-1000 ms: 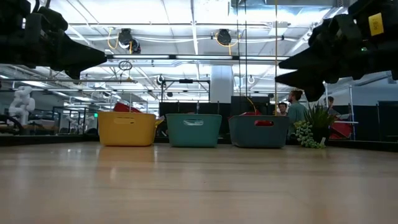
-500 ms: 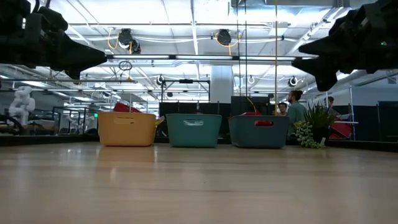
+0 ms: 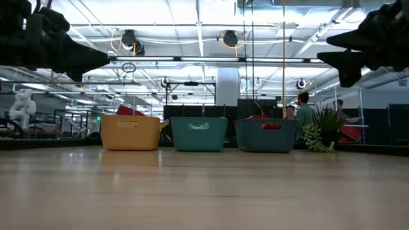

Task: Sort candy
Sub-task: Return to Home Position

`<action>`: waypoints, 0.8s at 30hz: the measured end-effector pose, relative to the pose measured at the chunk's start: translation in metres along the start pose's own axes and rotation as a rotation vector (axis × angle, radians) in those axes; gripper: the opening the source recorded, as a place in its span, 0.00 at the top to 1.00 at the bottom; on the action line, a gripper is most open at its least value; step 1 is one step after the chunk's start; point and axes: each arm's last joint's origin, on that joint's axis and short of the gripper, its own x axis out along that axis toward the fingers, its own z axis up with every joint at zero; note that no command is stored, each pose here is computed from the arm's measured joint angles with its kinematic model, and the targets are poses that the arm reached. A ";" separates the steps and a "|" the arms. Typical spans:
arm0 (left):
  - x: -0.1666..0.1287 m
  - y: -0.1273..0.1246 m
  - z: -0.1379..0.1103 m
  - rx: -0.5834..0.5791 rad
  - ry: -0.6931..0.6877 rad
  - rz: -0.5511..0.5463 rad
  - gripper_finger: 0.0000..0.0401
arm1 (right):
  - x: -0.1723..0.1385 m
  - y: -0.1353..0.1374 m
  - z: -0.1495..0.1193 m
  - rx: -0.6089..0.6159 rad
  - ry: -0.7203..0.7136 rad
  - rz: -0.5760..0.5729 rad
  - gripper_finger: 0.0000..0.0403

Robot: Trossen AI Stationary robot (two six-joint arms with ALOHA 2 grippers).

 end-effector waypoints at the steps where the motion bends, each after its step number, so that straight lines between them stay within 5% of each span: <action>1: 0.000 0.000 0.000 0.000 0.000 0.000 0.72 | 0.000 0.000 0.001 -0.001 0.002 -0.004 0.51; 24: 0.000 0.000 0.000 0.000 0.000 -0.003 0.72 | 0.003 -0.002 -0.010 -0.207 0.128 -0.030 0.51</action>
